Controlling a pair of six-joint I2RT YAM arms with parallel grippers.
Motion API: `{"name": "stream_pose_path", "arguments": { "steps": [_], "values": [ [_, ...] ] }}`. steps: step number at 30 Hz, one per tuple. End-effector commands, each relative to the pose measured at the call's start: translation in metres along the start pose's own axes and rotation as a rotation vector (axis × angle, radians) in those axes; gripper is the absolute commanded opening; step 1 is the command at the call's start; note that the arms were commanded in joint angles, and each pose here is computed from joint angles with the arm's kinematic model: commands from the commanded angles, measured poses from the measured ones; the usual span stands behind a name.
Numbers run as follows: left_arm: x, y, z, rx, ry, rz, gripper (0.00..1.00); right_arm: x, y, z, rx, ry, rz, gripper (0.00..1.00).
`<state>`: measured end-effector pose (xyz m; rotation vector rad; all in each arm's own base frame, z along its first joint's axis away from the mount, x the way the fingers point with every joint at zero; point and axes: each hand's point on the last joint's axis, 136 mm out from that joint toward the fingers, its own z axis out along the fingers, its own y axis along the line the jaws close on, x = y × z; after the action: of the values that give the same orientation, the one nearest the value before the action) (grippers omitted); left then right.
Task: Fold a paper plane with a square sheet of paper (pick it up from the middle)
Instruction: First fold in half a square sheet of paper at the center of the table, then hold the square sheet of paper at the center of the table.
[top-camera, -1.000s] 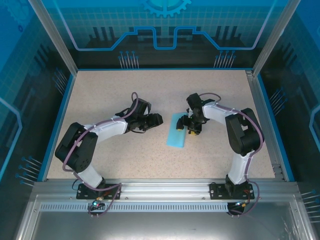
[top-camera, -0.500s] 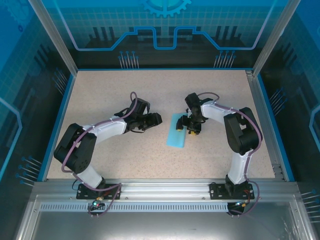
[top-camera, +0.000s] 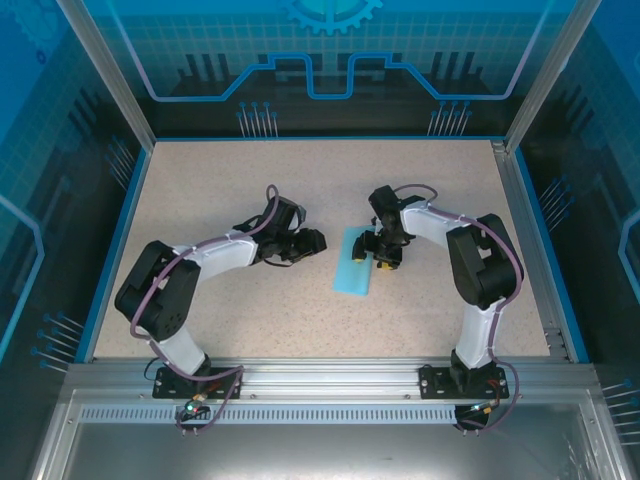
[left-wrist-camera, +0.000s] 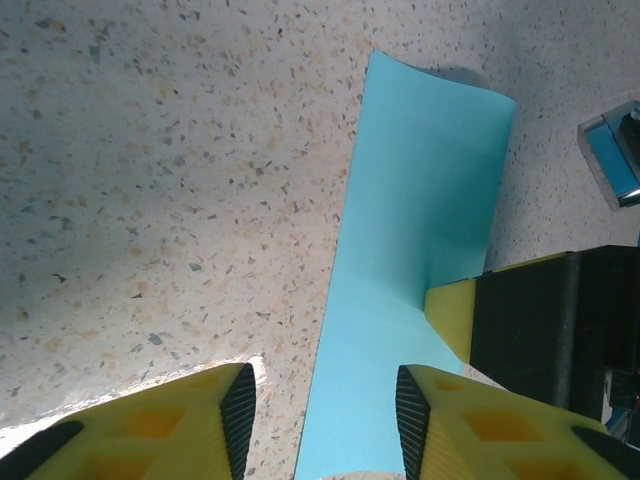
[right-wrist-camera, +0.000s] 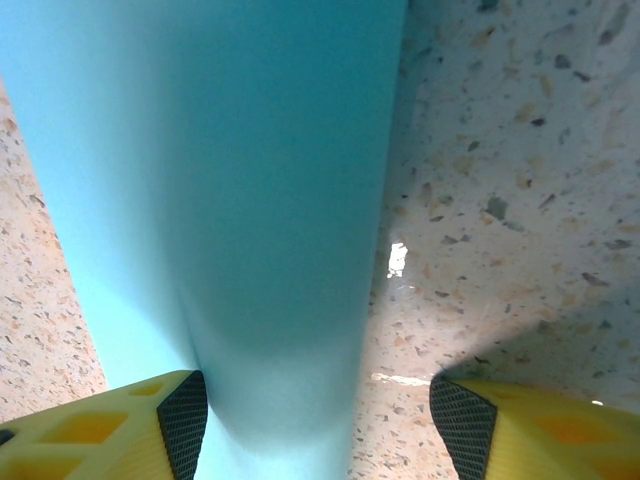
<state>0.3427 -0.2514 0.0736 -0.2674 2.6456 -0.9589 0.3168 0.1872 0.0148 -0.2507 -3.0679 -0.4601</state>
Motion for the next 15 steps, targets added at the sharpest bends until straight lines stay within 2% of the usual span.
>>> {"name": "stream_pose_path", "arguments": {
  "steps": [1,7,15],
  "values": [
    [0.0,-0.017,0.002,0.049,0.024,0.036,0.43,0.02,-0.049,0.031,0.203,0.082,0.035,0.68],
    [0.003,-0.026,0.009,0.07,0.054,0.048,0.3,0.02,-0.051,0.032,0.216,0.081,0.032,0.68],
    [0.008,-0.036,0.027,0.079,0.108,0.055,0.25,0.021,-0.053,0.033,0.223,0.083,0.027,0.67]
  ]
}}
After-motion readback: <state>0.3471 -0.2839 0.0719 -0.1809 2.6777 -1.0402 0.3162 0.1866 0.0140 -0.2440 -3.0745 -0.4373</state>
